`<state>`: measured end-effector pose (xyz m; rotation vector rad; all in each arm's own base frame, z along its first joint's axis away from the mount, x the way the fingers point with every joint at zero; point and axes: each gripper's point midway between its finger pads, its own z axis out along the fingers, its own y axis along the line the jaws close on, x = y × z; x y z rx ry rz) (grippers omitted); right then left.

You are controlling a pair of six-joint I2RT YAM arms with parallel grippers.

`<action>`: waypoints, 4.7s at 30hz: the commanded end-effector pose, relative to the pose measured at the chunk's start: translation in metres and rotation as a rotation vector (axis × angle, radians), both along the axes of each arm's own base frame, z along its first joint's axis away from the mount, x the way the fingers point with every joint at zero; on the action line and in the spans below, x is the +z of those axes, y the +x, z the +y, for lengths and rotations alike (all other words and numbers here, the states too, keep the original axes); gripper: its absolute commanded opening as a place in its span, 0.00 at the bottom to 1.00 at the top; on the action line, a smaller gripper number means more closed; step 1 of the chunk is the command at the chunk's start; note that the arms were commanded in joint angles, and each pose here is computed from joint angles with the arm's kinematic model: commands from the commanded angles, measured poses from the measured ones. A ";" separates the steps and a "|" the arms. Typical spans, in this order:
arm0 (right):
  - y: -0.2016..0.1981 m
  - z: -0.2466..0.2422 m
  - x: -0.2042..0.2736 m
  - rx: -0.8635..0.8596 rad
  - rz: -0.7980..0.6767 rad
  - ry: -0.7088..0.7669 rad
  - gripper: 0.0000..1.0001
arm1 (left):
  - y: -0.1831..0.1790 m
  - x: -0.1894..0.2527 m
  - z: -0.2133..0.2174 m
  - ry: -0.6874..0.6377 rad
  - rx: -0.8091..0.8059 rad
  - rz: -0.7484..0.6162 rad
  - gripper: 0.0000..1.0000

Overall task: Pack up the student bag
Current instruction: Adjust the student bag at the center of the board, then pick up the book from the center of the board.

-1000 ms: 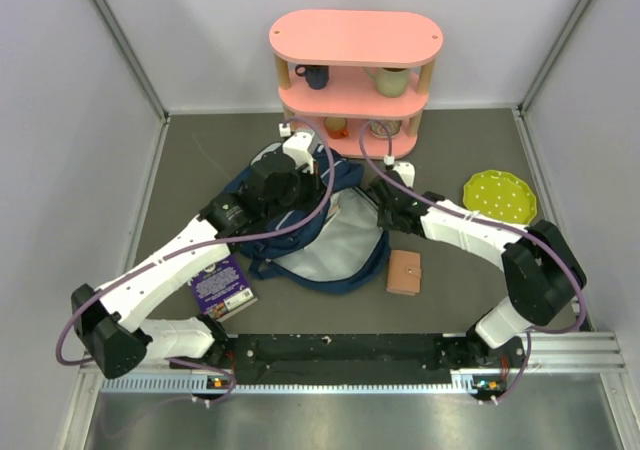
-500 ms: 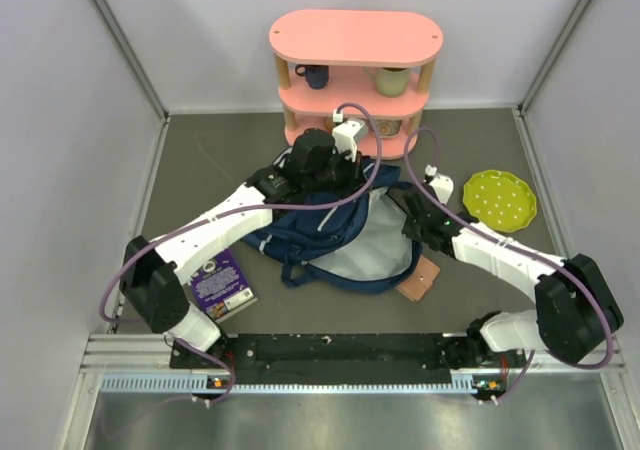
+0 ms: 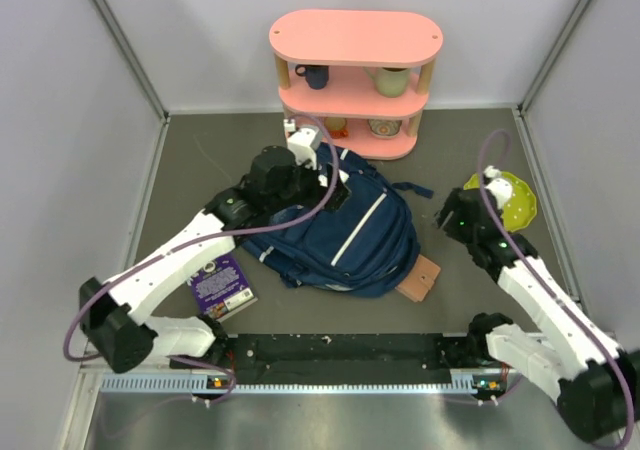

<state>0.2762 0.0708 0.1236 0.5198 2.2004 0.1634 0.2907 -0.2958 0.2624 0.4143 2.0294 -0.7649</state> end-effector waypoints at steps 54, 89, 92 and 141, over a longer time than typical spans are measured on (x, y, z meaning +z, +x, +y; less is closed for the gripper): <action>-0.151 0.433 0.026 1.379 0.181 0.489 0.70 | -0.122 -0.194 0.362 -0.062 1.649 0.446 0.98; -0.099 0.463 -0.111 1.063 0.407 0.330 0.57 | -0.082 -0.227 0.275 -0.339 1.143 0.543 0.22; -0.100 0.461 -0.114 1.063 0.417 0.333 0.56 | -0.078 -0.218 0.271 -0.356 1.116 0.523 0.04; -0.038 0.354 0.091 0.970 -0.068 0.498 0.77 | -0.067 0.058 0.241 -0.524 0.704 -0.110 0.00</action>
